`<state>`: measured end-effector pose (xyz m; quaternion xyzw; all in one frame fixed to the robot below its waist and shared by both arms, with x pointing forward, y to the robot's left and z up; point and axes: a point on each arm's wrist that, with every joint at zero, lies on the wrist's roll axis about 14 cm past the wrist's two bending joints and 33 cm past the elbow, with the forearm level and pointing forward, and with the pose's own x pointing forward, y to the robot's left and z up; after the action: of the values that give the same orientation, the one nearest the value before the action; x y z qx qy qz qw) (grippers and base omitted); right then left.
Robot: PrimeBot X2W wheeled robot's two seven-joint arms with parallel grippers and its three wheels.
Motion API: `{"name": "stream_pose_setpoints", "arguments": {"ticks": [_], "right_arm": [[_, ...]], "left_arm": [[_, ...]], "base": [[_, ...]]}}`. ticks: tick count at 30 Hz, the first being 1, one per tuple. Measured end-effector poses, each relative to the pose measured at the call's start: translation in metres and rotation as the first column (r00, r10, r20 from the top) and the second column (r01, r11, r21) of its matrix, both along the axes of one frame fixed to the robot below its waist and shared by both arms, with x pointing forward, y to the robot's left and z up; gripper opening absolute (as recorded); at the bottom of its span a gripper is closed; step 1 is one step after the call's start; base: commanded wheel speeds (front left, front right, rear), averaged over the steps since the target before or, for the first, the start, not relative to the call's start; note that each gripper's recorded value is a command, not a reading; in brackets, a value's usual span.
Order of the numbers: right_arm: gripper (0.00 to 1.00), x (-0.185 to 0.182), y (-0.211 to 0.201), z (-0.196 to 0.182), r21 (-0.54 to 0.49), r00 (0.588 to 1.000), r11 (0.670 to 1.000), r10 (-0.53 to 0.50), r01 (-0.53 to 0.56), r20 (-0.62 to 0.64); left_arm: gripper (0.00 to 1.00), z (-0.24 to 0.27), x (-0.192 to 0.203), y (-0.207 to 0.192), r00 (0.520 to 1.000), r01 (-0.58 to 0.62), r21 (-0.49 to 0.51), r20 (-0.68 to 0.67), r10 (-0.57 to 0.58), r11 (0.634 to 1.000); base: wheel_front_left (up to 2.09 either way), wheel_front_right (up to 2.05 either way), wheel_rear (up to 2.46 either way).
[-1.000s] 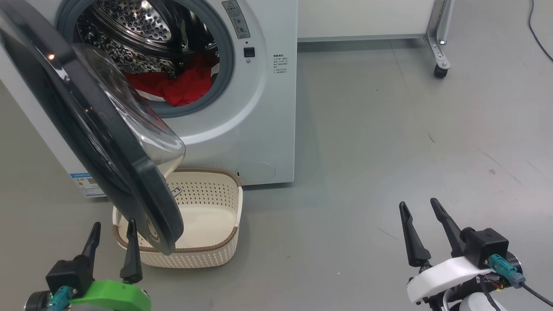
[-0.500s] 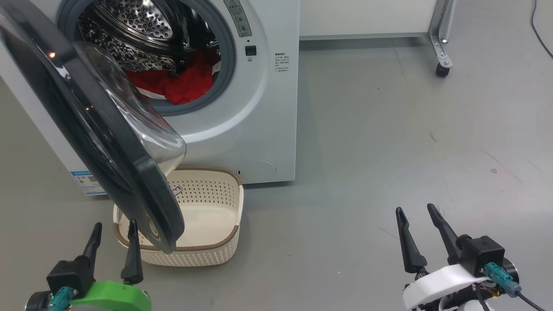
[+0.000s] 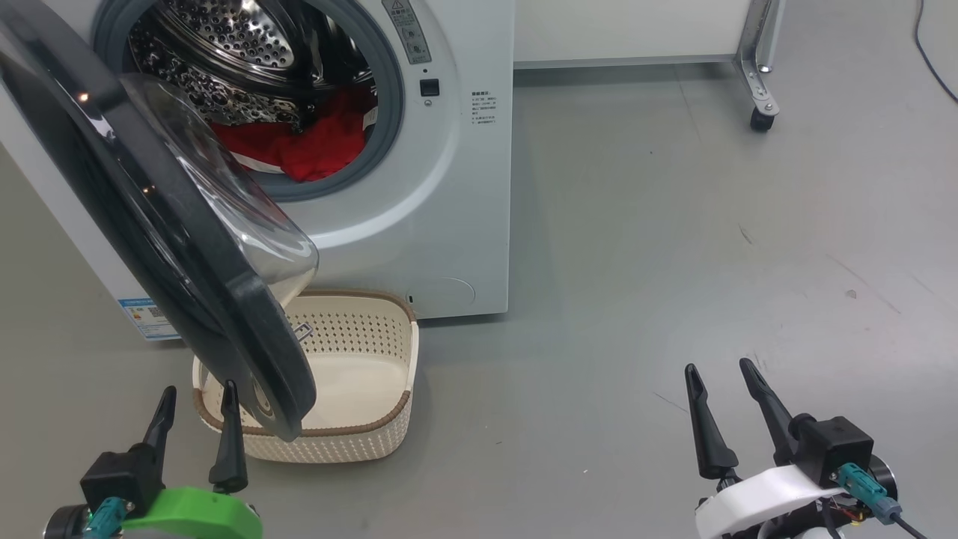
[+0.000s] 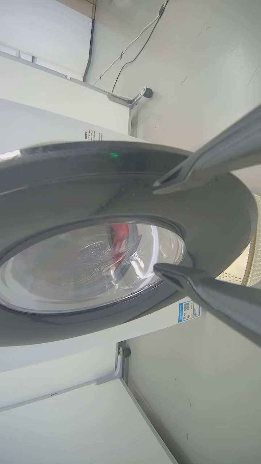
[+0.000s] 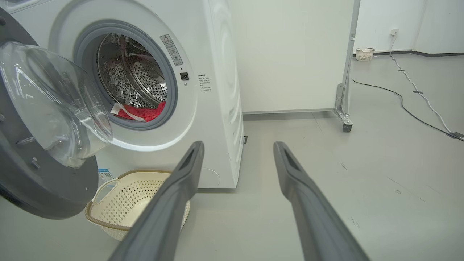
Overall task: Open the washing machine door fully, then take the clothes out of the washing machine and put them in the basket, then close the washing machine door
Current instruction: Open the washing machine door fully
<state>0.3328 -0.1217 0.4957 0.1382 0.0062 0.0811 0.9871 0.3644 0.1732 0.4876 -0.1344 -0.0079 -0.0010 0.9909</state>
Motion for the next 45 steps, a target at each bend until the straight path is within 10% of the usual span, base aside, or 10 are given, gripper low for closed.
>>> {"name": "stream_pose_setpoints", "arguments": {"ticks": [45], "right_arm": [[1.0,-0.0019,-0.0019,0.0041,-0.008,1.0,1.0,-0.006,0.007,0.026]], "left_arm": [[1.0,-0.0063,-0.0028,-0.0028,1.0,0.012,-0.004,-0.019,-0.012,1.0]], "base": [[0.0,0.0,0.0]]}}
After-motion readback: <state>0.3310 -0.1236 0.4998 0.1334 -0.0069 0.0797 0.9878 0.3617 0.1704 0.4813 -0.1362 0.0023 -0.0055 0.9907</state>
